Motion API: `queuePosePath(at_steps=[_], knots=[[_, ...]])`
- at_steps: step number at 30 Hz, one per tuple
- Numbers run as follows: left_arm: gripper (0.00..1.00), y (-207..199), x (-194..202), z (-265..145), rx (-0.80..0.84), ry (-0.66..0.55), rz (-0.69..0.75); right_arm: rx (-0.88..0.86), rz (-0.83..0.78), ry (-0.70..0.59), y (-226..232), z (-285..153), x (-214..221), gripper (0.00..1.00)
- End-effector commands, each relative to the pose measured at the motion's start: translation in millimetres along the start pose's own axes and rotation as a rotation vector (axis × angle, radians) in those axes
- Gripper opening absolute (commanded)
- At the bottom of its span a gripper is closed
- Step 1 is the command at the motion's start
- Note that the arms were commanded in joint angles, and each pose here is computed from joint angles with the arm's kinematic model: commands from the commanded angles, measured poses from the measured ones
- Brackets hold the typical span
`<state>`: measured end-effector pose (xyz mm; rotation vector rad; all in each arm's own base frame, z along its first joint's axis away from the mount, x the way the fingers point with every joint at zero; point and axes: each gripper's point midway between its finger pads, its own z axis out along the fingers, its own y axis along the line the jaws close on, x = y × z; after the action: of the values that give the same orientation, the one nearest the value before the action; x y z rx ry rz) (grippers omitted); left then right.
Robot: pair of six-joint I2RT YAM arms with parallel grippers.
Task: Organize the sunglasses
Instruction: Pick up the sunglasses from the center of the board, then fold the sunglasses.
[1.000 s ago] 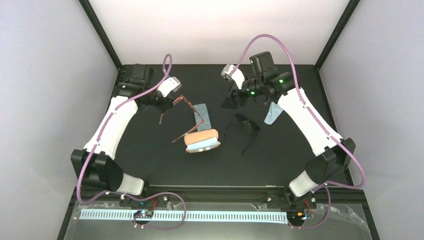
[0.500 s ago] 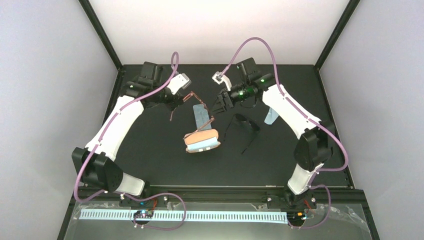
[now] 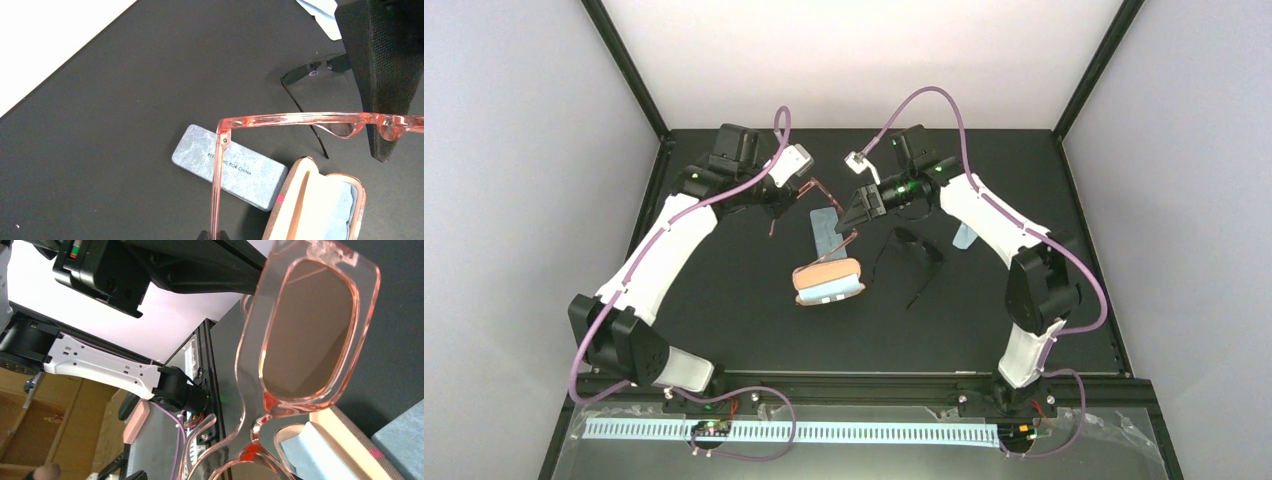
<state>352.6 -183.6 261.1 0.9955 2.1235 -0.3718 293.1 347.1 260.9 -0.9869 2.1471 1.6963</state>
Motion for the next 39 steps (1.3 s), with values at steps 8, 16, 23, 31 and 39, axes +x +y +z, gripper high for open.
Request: queuePosePath(at_steps=[8,16,23,31,39], knots=[[0.02,4.9,-10.0,-14.1,-0.084,-0.058,0.016,-0.071,0.031,0.003,3.8,4.4,0.0,0.53],[0.09,-0.2,-9.6,-17.6,-0.089,-0.069,0.054,-0.029,0.040,-0.011,-7.1,0.4,-2.0,0.38],[0.48,-11.4,-9.7,-18.1,-0.033,-0.093,0.068,0.029,-0.023,-0.017,-10.6,-11.4,-5.3,0.28],[0.83,-29.9,-2.4,-26.8,0.073,-0.096,0.080,0.129,-0.131,-0.009,-16.6,-30.0,0.4,0.26],[0.83,-46.8,2.5,-16.1,0.256,-0.096,0.023,0.173,-0.202,-0.029,-3.2,-40.4,-0.7,0.25]])
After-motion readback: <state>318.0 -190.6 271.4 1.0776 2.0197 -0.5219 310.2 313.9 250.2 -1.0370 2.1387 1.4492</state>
